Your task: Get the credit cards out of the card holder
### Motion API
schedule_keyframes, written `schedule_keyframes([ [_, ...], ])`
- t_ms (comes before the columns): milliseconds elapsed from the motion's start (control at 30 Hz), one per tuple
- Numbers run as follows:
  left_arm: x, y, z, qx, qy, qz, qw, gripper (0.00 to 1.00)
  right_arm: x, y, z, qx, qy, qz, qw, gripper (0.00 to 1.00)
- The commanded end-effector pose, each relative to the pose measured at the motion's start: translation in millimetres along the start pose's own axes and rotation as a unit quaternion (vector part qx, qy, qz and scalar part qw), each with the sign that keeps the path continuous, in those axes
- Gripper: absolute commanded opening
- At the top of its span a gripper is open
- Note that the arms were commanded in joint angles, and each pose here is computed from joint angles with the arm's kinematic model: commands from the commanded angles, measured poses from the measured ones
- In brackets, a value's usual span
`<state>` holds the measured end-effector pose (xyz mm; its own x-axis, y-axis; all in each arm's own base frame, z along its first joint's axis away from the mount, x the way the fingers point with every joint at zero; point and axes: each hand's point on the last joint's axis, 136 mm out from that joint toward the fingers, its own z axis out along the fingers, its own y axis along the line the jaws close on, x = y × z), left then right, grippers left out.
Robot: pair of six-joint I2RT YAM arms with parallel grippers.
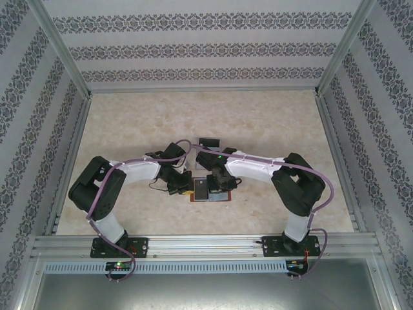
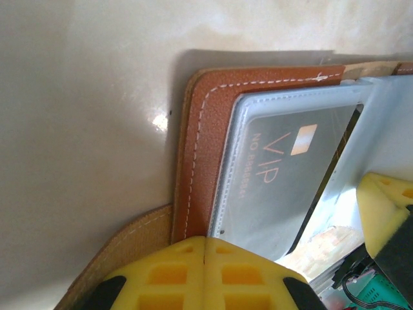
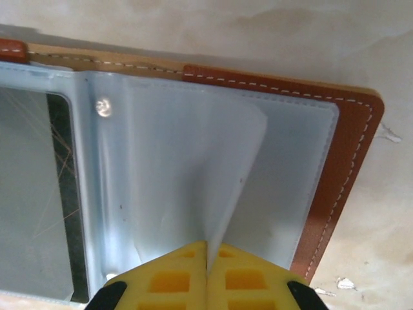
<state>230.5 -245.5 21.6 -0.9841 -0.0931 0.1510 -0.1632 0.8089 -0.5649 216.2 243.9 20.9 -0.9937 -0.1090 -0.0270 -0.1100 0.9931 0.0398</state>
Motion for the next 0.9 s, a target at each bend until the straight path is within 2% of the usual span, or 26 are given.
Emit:
schedule_keyframes([
  [0,10,18,2,-0.028,0.015,-0.019,0.999,0.01,0,-17,9,0.039,0.003,-0.003,0.999,0.07],
  [233,14,18,-2,-0.025,0.01,-0.023,0.999,0.01,0,-33,2,0.077,-0.004,-0.008,0.997,0.25],
  [367,11,15,-3,-0.021,0.006,-0.02,1.0,0.01,1,-43,-6,0.098,-0.011,-0.011,0.995,0.32],
  [700,0,-6,-13,-0.001,-0.011,-0.009,1.0,0.01,-1,-47,-27,0.098,-0.027,-0.011,0.995,0.32],
  [867,-5,-15,-17,0.008,-0.018,-0.003,1.0,0.01,-5,-25,-34,0.029,-0.036,-0.003,0.999,0.28],
])
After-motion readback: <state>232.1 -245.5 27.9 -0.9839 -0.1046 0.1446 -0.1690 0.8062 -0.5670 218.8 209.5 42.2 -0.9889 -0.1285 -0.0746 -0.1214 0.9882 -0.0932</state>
